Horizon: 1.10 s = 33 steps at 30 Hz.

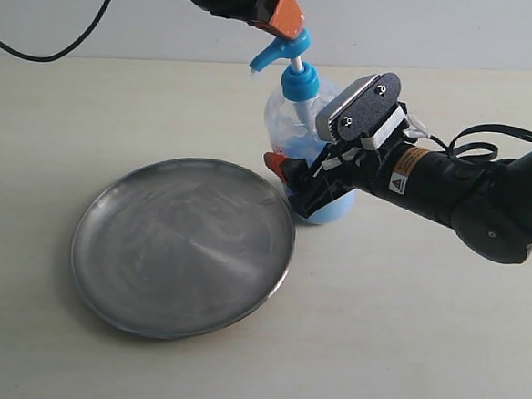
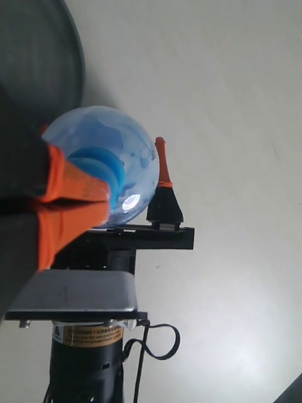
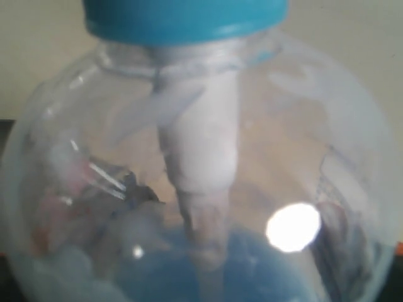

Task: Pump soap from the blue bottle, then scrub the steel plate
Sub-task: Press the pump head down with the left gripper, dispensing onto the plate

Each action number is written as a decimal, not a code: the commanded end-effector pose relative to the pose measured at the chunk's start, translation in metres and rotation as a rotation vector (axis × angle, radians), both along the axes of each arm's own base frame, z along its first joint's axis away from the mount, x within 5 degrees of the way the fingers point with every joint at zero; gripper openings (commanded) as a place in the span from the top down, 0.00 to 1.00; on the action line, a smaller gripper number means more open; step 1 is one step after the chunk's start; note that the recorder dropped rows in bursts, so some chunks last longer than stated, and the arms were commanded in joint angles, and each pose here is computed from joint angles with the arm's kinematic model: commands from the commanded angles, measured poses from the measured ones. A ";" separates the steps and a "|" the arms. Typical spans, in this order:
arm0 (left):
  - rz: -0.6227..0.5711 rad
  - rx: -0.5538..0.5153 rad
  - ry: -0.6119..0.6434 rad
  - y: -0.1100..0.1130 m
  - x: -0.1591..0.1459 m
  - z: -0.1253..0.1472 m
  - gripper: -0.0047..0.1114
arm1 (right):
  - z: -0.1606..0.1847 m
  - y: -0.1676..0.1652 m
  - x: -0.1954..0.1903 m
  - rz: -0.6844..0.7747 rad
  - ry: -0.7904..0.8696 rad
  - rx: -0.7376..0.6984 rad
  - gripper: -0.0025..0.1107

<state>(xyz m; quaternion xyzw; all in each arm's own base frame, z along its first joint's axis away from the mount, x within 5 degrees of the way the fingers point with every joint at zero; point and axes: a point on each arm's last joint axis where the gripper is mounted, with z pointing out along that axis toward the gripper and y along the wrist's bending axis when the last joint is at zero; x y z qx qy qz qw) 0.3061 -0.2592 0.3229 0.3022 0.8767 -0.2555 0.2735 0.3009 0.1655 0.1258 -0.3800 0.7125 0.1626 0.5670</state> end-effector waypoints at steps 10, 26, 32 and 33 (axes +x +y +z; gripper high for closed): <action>-0.048 0.187 0.229 -0.009 0.007 -0.086 0.96 | 0.013 0.006 -0.003 0.063 -0.082 0.068 0.98; -0.011 0.144 0.168 -0.008 0.008 -0.088 0.96 | 0.014 0.006 -0.003 0.059 -0.074 0.081 0.98; -0.037 0.050 0.000 -0.008 0.008 -0.026 0.96 | 0.014 0.005 -0.002 0.043 -0.072 0.087 0.98; -0.036 0.028 -0.030 -0.007 0.007 -0.013 0.96 | 0.014 0.005 -0.002 0.039 -0.072 0.088 0.98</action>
